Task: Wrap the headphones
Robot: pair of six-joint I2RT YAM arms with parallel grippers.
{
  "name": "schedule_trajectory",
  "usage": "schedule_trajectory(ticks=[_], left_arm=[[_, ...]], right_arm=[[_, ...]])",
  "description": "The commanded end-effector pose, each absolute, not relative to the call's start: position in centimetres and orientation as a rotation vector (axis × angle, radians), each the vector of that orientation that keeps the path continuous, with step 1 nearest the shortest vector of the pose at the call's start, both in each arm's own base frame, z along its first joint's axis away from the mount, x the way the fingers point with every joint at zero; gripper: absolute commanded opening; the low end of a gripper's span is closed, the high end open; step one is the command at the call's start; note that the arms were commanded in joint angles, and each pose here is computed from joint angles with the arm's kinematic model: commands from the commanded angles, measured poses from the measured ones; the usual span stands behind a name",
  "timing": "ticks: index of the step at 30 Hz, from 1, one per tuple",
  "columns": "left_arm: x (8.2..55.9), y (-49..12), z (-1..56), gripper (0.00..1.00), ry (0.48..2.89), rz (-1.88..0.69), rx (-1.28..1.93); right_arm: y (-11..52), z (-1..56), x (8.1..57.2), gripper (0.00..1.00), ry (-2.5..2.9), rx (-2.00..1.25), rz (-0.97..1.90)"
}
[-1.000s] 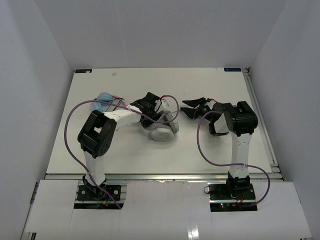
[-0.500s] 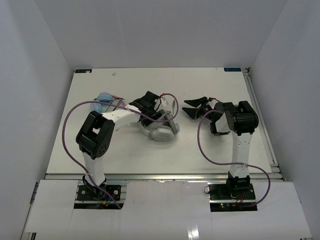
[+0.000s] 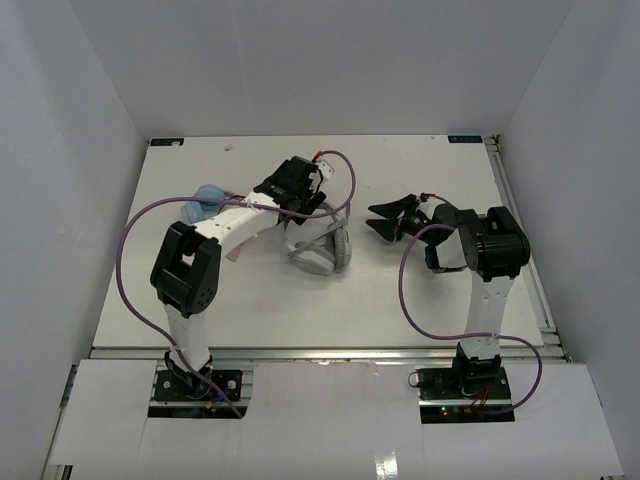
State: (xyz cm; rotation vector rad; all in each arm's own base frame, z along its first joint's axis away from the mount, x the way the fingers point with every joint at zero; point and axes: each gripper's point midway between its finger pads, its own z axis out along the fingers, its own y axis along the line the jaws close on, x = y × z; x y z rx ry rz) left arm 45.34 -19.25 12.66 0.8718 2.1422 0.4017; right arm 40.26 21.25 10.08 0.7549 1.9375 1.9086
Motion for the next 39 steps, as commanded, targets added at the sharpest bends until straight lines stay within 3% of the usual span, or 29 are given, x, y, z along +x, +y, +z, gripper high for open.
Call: schedule_trajectory(ticks=[1,9,23,39], left_arm=[[45.4,-17.6,13.2,0.98,2.168,0.453,0.807],[45.1,-17.1,10.9,0.98,2.205,0.478,0.866],[43.0,-19.8,9.1,0.98,2.313,0.238,0.981],[41.6,-20.0,10.3,0.98,2.378,0.179,0.97]], right_arm=[[21.1,15.9,39.3,0.58,1.708,0.36,1.891],[21.1,15.5,39.3,0.57,1.715,0.353,1.88],[20.7,15.3,39.2,0.56,1.715,0.349,1.861],[20.6,13.8,39.9,0.53,1.787,0.339,1.752]])
